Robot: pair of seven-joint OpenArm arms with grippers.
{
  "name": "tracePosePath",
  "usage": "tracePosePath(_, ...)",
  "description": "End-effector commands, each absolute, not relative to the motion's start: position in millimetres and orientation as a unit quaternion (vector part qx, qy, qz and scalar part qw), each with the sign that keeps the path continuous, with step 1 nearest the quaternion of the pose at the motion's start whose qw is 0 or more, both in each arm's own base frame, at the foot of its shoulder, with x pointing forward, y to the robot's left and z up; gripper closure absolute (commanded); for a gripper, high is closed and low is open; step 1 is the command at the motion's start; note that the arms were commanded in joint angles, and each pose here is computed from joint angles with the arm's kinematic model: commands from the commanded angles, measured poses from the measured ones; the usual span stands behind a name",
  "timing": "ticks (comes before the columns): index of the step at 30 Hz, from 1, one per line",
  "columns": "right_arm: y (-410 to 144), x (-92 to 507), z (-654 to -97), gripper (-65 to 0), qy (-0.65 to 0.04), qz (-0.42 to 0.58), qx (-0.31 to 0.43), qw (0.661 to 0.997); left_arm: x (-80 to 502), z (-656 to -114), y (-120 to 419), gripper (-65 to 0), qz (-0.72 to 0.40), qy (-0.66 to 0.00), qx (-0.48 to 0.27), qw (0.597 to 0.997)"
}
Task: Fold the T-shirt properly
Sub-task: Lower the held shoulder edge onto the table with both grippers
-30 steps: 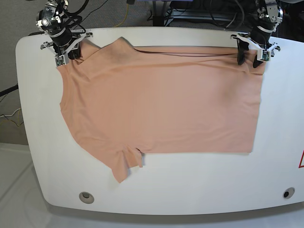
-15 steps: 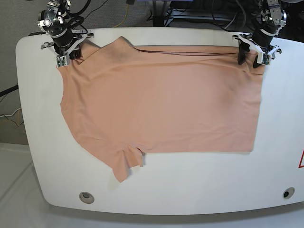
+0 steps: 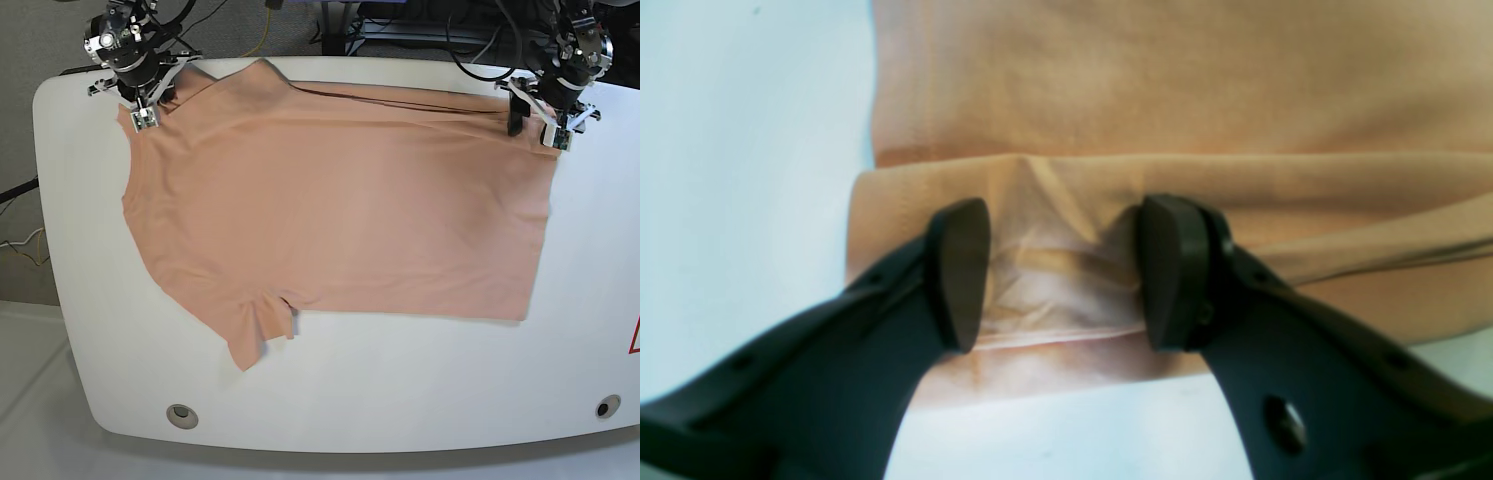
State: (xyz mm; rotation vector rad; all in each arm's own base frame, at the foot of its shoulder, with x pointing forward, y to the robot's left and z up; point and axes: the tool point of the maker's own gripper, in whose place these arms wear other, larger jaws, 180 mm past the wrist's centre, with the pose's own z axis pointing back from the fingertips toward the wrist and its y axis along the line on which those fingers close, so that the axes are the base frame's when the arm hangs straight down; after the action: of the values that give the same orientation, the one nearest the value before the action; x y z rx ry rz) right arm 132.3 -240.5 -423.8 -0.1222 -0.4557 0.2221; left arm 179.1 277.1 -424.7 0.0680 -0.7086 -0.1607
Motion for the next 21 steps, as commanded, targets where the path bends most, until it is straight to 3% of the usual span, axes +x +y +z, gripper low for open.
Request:
tracePosePath(1, -256, 121, -422, -8.3, -0.196, 0.117, -0.092, 0.969, 152, -436, 313, -33.0, -0.093, -0.247, 0.118, 0.957)
tracePosePath(14, -255, 139, -415, -8.4, -0.217, 0.119, -0.095, 0.964, 179, -404, 307, -33.0, -0.106, -0.275, 0.139, 0.946)
tracePosePath(19, -254, 144, -409, -15.9, -0.226, 0.122, -0.097, 0.961, 194, -393, 307, -33.0, -0.106, -0.294, 0.144, 0.939)
tracePosePath(21, -253, 152, -402, -22.5, -0.24, 0.124, -0.102, 0.957, 197, -392, 307, -33.0, -0.105, -0.298, 0.144, 0.938)
